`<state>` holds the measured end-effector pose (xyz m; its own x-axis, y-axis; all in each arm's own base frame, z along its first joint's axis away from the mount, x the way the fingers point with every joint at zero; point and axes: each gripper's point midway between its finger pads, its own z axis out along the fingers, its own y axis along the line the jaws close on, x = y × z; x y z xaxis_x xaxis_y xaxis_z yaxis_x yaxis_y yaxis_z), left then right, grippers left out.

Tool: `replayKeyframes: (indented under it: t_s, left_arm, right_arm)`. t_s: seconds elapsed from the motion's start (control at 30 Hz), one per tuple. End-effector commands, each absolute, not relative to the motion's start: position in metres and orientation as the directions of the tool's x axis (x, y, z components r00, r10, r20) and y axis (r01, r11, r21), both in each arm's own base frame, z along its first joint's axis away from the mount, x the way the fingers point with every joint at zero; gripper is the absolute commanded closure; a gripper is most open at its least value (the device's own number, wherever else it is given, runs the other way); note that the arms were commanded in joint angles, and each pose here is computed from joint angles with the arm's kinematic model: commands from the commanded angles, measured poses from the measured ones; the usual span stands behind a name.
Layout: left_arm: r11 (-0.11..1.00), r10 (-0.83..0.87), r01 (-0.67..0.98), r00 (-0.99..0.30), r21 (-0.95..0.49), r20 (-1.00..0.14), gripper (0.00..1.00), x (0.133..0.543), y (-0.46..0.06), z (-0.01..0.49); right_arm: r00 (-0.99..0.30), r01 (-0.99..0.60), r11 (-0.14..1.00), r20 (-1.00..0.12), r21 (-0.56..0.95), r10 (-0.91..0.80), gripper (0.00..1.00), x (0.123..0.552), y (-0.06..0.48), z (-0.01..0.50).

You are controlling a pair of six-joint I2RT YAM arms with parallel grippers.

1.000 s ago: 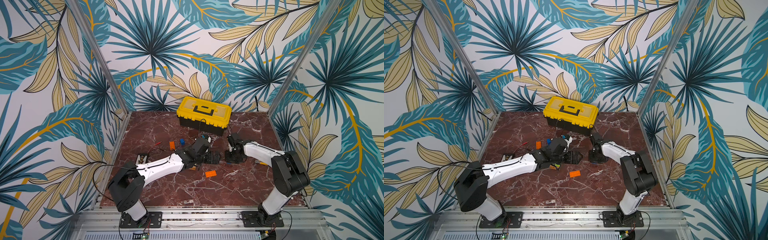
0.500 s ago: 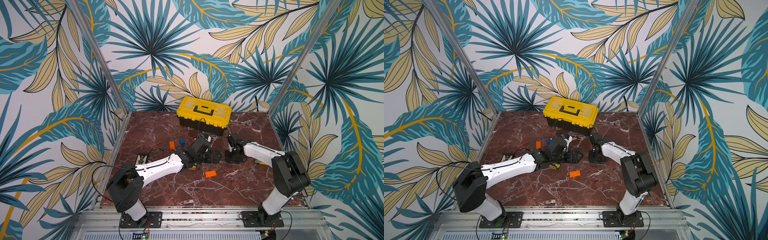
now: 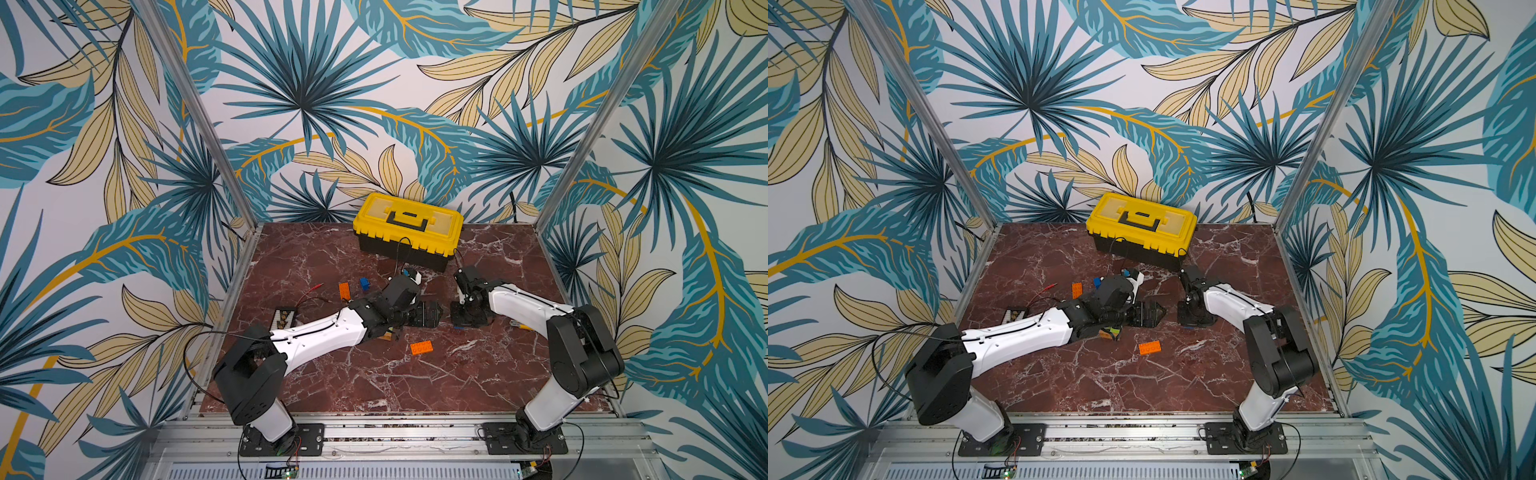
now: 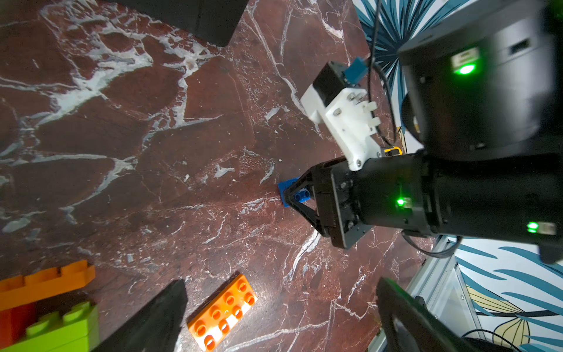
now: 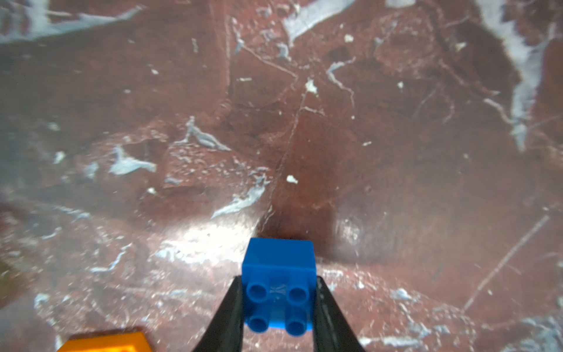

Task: Assemble the number 5 with lego
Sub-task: Pick up the lego brick from the center of the board, then assemble the lego brick with the lego brick.

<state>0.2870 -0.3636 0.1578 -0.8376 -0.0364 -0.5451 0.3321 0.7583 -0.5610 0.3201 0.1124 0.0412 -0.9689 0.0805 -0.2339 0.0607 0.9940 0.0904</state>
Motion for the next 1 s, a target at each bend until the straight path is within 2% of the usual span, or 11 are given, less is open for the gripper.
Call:
replayKeyframes:
  t_s: [0.0,0.3,0.97]
  left_arm:
    - [0.758,-0.043,0.353,-0.812,-0.549,-0.582,0.0,0.284,-0.355,0.165]
    - [0.759,-0.094,0.36,-0.764,-0.543,-0.638,0.0,0.281,-0.336,0.185]
    - [0.762,-0.211,0.291,-0.733,-0.578,-0.647,0.0,0.252,-0.28,0.19]
  right_arm:
    - [-0.968,0.069,0.989,-0.232,0.13,0.098,0.71,0.304,0.121,0.054]
    - [-0.963,0.048,0.984,-0.255,0.172,0.091,0.71,0.28,0.142,0.065]
    - [-0.954,-0.021,0.979,-0.298,0.204,0.042,0.71,0.245,0.178,0.094]
